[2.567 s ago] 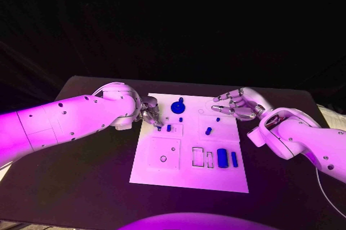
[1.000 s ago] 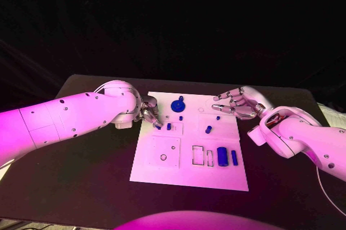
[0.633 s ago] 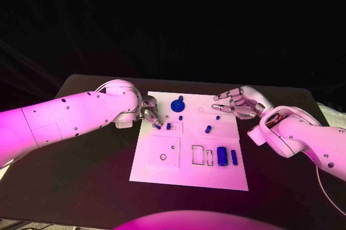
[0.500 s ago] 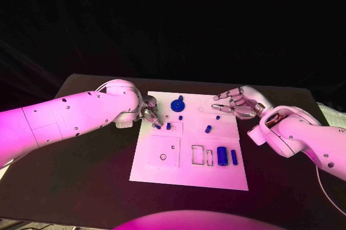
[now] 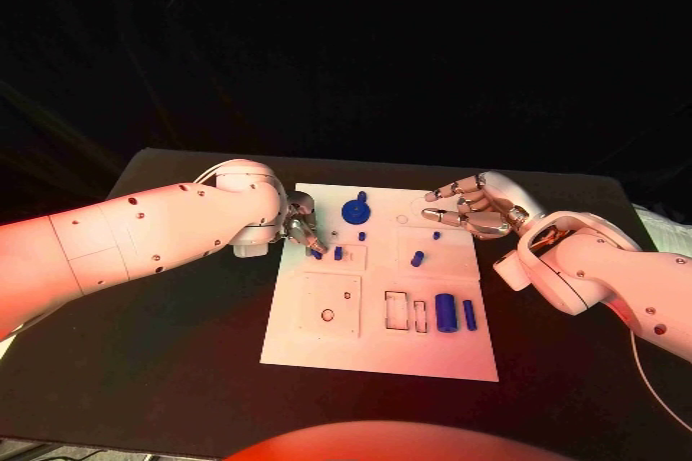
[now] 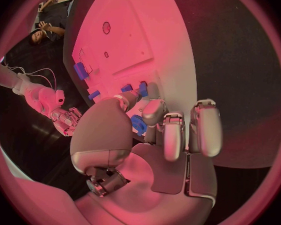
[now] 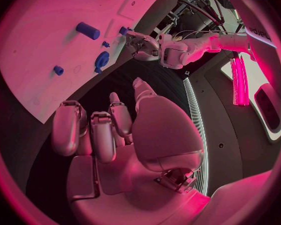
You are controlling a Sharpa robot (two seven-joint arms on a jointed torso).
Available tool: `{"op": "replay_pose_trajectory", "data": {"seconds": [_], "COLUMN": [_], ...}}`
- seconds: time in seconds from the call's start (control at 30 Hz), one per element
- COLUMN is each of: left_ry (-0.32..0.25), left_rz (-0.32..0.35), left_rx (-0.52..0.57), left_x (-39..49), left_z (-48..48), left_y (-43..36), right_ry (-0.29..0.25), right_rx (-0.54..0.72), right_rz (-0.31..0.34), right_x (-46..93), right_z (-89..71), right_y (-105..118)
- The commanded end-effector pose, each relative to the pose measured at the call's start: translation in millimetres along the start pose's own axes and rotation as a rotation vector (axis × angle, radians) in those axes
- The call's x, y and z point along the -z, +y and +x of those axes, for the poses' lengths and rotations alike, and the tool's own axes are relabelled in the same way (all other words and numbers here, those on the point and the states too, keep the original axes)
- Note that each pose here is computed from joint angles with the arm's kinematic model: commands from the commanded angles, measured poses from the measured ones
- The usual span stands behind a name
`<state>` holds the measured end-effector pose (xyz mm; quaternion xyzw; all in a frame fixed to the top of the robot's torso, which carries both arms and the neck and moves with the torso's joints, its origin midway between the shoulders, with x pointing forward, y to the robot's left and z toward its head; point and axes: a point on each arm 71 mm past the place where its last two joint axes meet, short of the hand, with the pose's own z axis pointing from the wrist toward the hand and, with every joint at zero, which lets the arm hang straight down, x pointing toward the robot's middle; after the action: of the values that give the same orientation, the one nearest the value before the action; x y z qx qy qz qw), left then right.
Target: Assemble the parts on the task board
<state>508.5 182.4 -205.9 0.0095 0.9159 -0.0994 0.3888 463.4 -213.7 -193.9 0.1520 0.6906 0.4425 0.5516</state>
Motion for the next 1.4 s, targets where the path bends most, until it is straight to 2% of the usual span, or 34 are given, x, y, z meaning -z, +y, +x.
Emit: {"op": "replay_pose_trajectory", "data": {"seconds": [0.03,0.53,0.9,1.4], "left_ry": [0.033,0.041,0.051,0.035], "left_rz": [0.017,0.018,-0.001,-0.013], "left_rx": [-0.005,-0.016,-0.022,-0.019], "left_x": [-1.9,-2.3,-3.2,-1.1], "left_z": [7.5,8.4,7.9,5.7], "left_y": [-6.9,-13.3,-11.6,-10.0], "right_ry": [0.017,0.021,0.024,0.026], "right_rx": [0.0,0.0,-0.001,-0.001], "right_rz": [-0.004,-0.004,-0.004,-0.003], "right_x": [0.0,-0.6,-1.0,-1.1], "right_z": [1.9,2.8,3.2,3.4], "right_y": [0.6,0.8,0.7,0.6]}}
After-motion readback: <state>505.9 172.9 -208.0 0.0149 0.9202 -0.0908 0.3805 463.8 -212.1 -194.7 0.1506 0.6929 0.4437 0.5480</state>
